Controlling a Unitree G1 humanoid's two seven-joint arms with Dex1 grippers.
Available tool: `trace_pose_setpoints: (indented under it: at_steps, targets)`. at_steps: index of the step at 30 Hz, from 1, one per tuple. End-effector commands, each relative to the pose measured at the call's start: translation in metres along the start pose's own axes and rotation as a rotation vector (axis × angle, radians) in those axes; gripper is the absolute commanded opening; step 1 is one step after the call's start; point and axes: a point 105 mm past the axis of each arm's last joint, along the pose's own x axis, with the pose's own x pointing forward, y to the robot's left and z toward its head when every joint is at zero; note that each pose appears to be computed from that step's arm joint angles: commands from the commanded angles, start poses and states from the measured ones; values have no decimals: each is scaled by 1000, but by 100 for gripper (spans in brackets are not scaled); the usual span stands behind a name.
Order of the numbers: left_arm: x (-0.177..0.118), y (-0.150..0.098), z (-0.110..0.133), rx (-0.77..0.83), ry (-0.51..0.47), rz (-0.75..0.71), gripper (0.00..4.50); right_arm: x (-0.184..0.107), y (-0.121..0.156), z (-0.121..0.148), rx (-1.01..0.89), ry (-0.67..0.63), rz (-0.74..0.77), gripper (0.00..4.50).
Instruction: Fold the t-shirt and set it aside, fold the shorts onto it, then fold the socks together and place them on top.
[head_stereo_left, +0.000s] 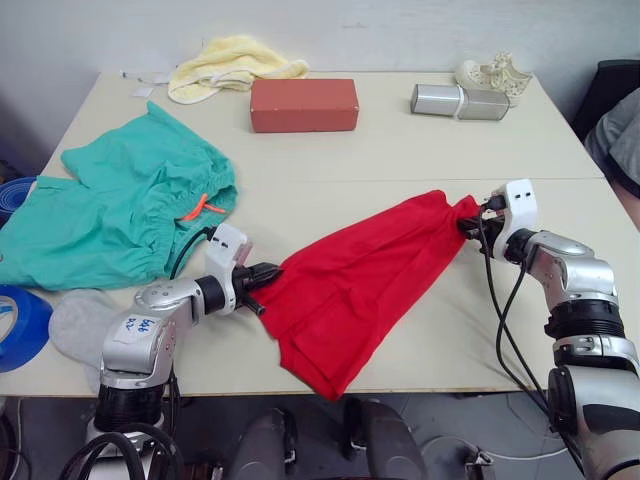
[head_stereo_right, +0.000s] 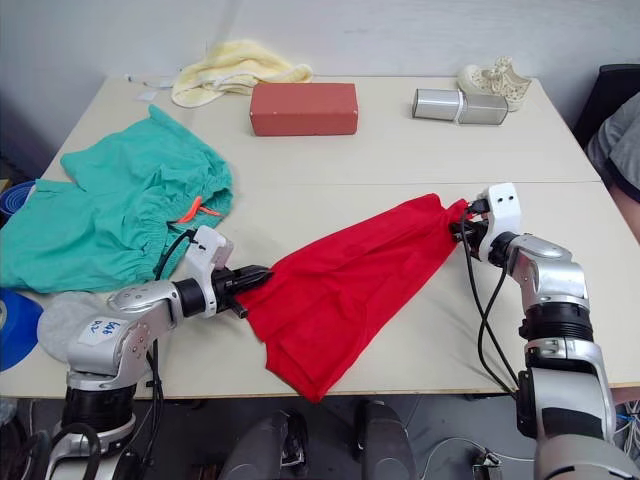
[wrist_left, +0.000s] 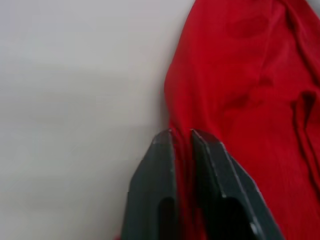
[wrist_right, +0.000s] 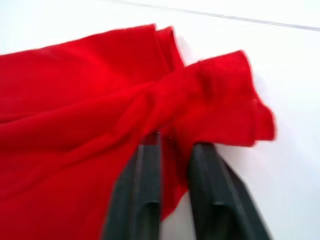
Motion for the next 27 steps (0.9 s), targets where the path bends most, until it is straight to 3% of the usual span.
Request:
trace_pose_setpoints:
  at_steps: [1,5,8,9,13,16,21,27]
  targets:
    - [-7,4,21,85,-51,-53,203,-27,-9,19,-17,-9,24,203]
    - [-12,11,41,158,-51,-145,331,-59,-6,16,55,75,79,342]
    - [-7,16,52,186,-35,-199,427,-82,12,14,108,115,151,449]
    - [-5,16,54,194,-22,-228,448,-91,20,15,115,115,182,450]
    - [3,17,65,282,4,-311,448,-107,42,15,98,127,209,450]
    - [21,20,76,388,1,-341,448,-119,75,8,98,152,313,450]
    - [60,4,87,377,-32,-443,448,-134,118,-26,145,245,402,450]
    - [107,-21,97,401,-42,-497,448,-132,158,-58,231,239,391,450]
